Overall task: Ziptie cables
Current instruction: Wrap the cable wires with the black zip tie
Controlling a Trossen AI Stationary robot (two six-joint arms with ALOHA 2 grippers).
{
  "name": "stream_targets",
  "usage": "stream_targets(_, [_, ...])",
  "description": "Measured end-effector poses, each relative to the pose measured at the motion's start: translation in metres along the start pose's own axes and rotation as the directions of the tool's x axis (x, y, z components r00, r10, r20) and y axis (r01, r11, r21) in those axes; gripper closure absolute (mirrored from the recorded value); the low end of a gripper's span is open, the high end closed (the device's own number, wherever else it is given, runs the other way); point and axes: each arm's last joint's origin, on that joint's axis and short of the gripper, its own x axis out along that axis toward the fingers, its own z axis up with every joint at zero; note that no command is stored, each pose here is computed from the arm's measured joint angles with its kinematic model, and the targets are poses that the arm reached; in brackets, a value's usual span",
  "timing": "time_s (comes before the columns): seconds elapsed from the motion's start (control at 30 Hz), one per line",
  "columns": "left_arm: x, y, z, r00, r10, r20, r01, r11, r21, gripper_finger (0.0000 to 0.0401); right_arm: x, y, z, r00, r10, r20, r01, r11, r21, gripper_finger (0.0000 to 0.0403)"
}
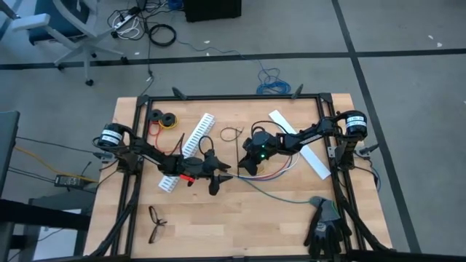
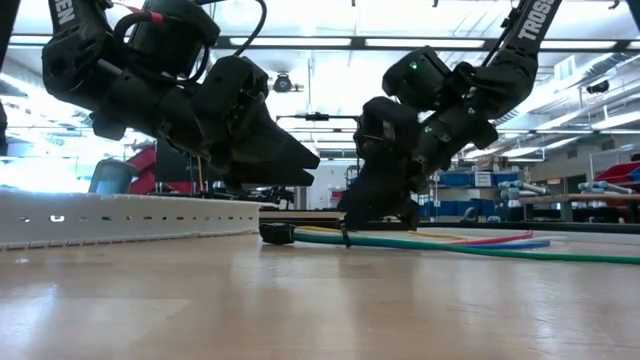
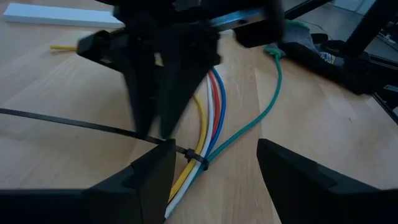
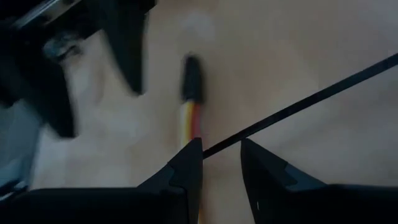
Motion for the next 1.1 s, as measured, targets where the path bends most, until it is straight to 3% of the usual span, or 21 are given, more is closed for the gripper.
stream_targets(0.33, [0.0, 0.001, 0.0, 1.0, 0.02, 0.008, -0.02, 1.0, 0.0, 0.0163, 0.0, -0.001, 0.0, 1.0, -0.018, 0.0, 0.018, 1.0, 0.018, 0.0303])
stream_targets(0.47, [0.0, 0.001, 0.0, 1.0, 0.029, 0.011, -0.029, 1.0, 0.0, 0.0163, 0.0, -0.004, 0.0, 0.995, -0.098, 0.036, 0.097, 0.994, 0.043, 0.0303])
stream_targets(0.77, [0.0, 0.001, 0.0, 0.999, 0.044, 0.016, -0.044, 0.999, 0.0, 0.0163, 0.007, 0.003, -0.006, 0.998, -0.061, 0.023, 0.06, 0.997, 0.047, 0.0303])
stream_targets(0.87, [0.0, 0.001, 0.001, 0.999, 0.047, 0.02, -0.047, 0.999, -0.001, 0.0163, 0.018, 0.0, -0.011, 0.995, -0.097, 0.014, 0.096, 0.993, 0.061, 0.0303])
stream_targets(1.1, [0.0, 0.001, 0.001, 0.998, 0.051, 0.021, -0.051, 0.999, -0.009, 0.0163, 0.041, 0.003, 0.002, 0.997, -0.044, 0.07, 0.046, 0.998, -0.032, 0.0316])
